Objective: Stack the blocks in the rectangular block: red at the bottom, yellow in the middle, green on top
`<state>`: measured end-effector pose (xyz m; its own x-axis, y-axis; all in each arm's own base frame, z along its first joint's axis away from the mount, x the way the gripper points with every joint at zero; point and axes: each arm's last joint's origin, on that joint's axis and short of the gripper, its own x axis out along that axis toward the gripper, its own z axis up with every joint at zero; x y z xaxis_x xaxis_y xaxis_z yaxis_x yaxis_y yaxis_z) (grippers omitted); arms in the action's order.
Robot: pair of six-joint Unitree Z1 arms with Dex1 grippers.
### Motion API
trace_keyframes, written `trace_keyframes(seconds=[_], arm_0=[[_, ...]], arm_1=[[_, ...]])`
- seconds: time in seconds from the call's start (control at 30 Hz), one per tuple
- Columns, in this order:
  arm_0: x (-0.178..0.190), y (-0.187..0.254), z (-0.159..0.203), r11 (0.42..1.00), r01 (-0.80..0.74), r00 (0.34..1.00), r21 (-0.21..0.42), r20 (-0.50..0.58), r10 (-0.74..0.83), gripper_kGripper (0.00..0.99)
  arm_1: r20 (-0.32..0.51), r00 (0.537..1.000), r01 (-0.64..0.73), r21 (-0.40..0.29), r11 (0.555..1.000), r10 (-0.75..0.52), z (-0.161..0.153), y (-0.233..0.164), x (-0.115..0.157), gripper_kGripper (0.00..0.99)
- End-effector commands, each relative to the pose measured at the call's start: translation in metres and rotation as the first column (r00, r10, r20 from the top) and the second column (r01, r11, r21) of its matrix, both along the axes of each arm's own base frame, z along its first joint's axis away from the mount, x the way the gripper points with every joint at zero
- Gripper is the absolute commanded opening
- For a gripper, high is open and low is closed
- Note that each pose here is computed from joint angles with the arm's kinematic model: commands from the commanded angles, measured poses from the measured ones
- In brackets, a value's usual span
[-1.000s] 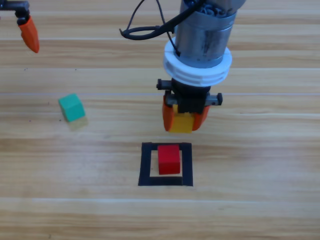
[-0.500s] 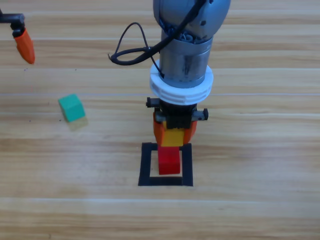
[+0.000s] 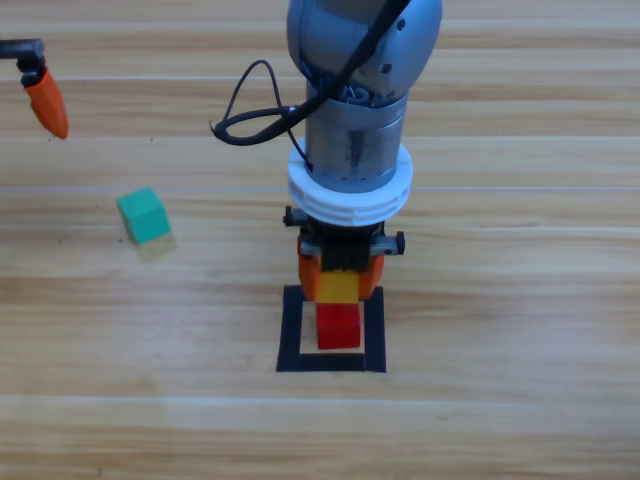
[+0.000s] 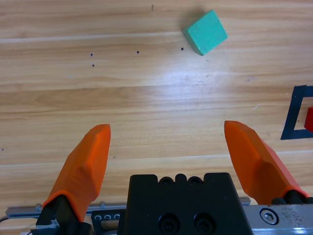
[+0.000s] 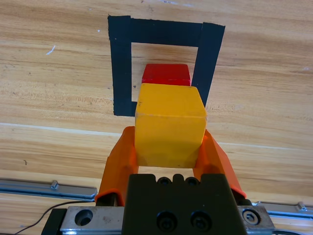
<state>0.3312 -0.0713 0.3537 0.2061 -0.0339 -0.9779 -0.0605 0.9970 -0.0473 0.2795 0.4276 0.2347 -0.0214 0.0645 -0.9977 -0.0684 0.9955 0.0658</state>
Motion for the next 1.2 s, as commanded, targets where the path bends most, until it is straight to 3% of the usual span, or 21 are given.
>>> trace_keyframes(seconds=[0.03,0.7,0.73,0.8,0.83,1.03,1.13,1.2], arm_0=[[-0.004,0.007,-0.007,0.999,-0.029,1.000,-0.014,-0.011,0.029,0.990],[-0.003,0.005,-0.011,0.999,-0.032,0.999,-0.023,-0.008,0.032,0.990],[-0.003,0.005,-0.011,0.999,-0.032,0.999,-0.023,-0.008,0.032,0.990],[-0.003,0.005,-0.011,0.999,-0.032,0.999,-0.023,-0.008,0.032,0.990],[-0.003,0.005,-0.011,0.999,-0.032,0.999,-0.023,-0.008,0.032,0.990],[-0.002,0.005,-0.007,0.998,-0.051,0.999,-0.031,0.002,0.051,0.990],[0.001,0.003,-0.004,0.995,-0.085,0.996,-0.048,0.013,0.086,0.990],[0.013,-0.004,-0.003,0.989,-0.132,0.991,-0.064,0.011,0.133,0.990]], arm_1=[[-0.030,0.999,-0.016,-0.082,0.996,0.014,-0.041,0.014,-0.006,0.000],[-0.047,0.999,-0.025,-0.107,0.994,0.020,-0.062,0.018,-0.003,0.014],[-0.048,0.999,-0.027,-0.108,0.994,0.022,-0.062,0.018,-0.003,0.199],[-0.050,0.999,-0.023,-0.113,0.993,0.017,-0.060,0.016,-0.004,0.933],[-0.041,0.999,-0.023,-0.106,0.994,0.019,-0.054,0.015,-0.004,0.990],[0.064,0.997,-0.032,-0.029,0.999,0.034,0.012,0.001,-0.011,0.990],[0.173,0.979,-0.110,0.026,0.994,0.104,0.070,-0.018,-0.020,0.990],[0.290,0.940,-0.206,0.054,0.977,0.182,0.123,-0.041,-0.031,0.990]])
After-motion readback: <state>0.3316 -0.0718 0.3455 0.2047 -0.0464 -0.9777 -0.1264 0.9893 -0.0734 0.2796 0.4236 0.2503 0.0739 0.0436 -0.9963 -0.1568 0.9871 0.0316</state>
